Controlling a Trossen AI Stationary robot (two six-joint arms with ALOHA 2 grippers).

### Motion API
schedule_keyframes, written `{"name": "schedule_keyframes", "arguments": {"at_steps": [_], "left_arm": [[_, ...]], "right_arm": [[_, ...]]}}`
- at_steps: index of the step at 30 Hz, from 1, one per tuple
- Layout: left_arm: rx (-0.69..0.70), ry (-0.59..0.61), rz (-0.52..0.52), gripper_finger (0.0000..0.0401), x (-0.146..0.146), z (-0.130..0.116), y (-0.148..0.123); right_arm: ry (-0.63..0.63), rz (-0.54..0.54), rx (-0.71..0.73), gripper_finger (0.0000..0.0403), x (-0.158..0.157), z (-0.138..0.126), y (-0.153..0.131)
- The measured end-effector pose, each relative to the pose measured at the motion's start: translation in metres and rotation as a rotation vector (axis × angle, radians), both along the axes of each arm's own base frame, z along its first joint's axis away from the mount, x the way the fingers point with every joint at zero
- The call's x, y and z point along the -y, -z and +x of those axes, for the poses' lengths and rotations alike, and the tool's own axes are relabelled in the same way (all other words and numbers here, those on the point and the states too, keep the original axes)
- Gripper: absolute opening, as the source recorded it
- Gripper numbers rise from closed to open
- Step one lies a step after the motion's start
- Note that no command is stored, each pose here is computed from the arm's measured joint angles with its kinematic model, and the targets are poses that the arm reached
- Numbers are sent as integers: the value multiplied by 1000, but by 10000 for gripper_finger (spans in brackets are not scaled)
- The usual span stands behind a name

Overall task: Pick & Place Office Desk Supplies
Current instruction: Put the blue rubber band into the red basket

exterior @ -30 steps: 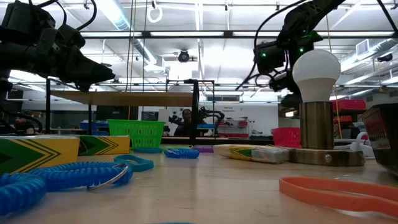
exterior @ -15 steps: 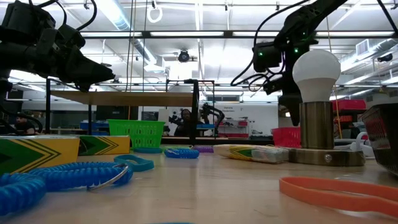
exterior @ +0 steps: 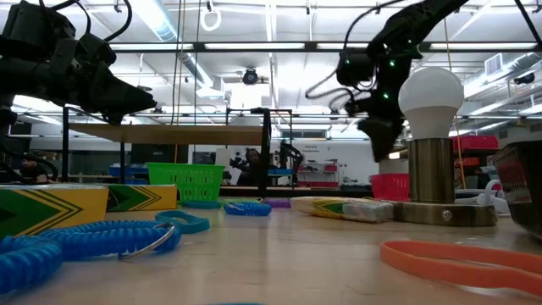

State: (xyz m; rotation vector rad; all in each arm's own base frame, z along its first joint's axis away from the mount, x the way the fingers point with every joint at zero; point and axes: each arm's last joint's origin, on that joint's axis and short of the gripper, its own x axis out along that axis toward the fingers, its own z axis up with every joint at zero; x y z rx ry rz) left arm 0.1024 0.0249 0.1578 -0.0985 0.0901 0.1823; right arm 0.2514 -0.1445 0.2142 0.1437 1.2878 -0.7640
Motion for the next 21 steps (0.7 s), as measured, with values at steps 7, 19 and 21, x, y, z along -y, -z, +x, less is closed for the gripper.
{"name": "schedule_keyframes", "arguments": {"at_steps": [7,19,21], "left_arm": [[-9,0,-3,104,0,0,1],[-74,-3,-24,104,-1,4,7],[-78,-2,-25,104,-1,5,7]], "right_arm": [[-299,19,165,203,-38,38,-17],[-764,177,192,203,-166,57,-21],[-841,198,205,203,-189,56,-21]]}}
